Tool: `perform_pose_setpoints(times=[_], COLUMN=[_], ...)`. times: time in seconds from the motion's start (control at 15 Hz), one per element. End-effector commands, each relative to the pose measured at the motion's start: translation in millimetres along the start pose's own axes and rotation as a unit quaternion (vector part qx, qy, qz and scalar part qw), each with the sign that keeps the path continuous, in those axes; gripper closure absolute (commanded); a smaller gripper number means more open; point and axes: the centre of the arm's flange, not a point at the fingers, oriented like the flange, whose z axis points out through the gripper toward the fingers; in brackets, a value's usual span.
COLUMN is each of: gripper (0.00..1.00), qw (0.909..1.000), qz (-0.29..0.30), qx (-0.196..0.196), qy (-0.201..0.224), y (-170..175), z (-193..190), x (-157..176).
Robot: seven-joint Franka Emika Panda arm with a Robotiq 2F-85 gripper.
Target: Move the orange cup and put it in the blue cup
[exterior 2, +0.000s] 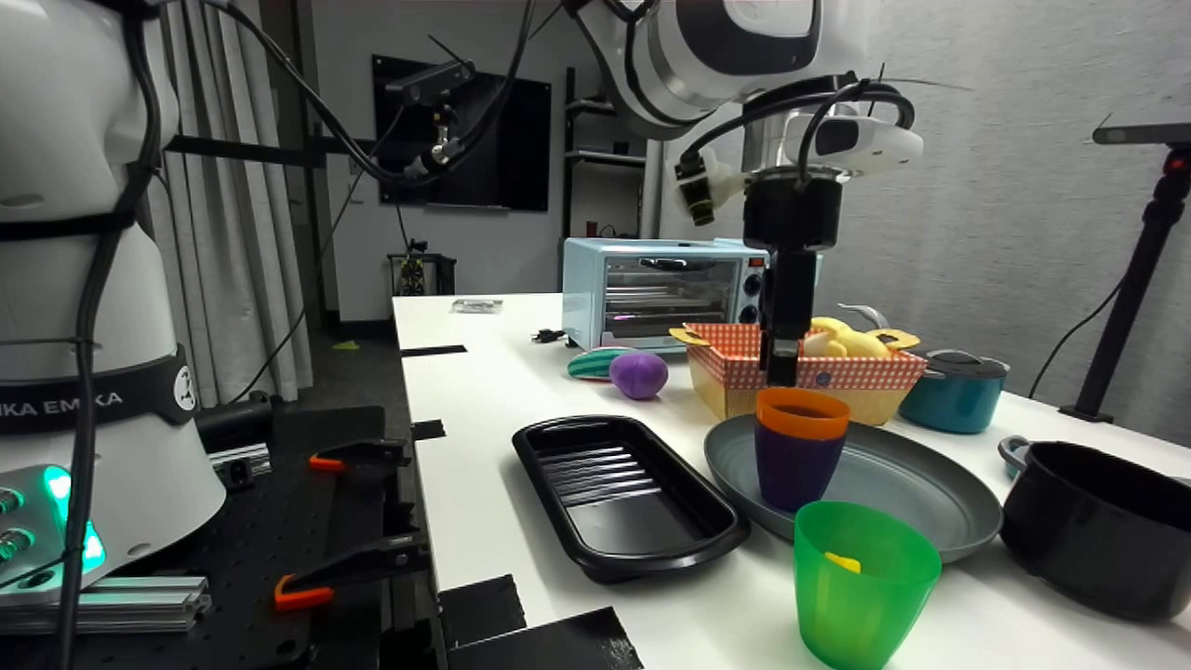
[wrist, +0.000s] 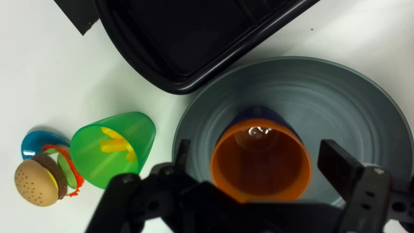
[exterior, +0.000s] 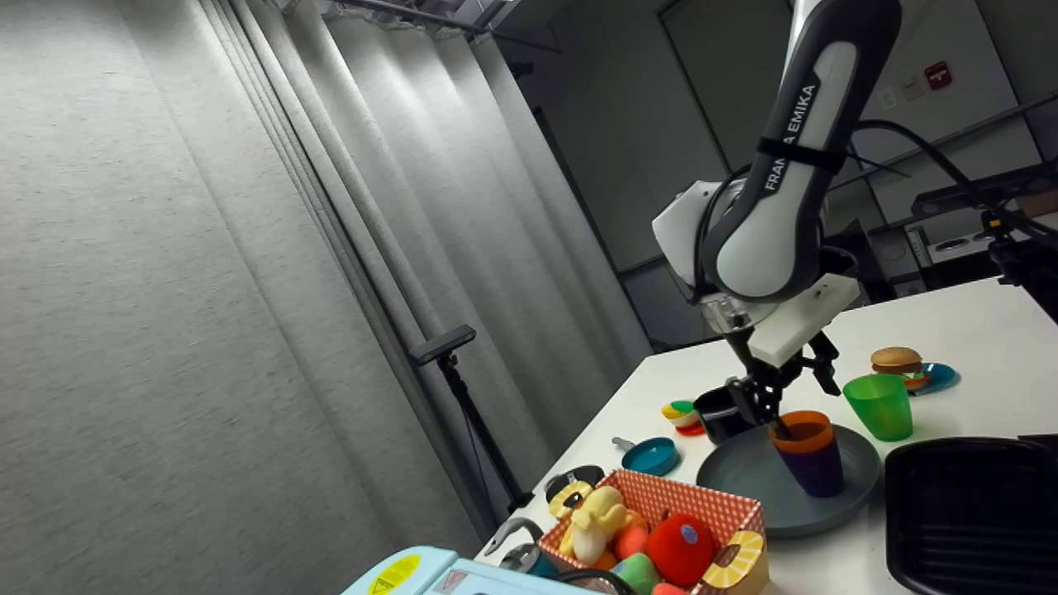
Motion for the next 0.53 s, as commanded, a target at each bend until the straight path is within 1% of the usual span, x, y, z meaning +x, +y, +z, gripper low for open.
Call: perform_pose_setpoints(times=[0.0, 0.47], gripper=[0.0, 0.0], qw=[1.0, 1.0], qz=[-0.001, -0.002], qx=[-0.002, -0.003], qy=[-0.004, -0.005], y=[-0.1, -0.8], z=[0.3, -0.6], x=[-1.2, -2.2])
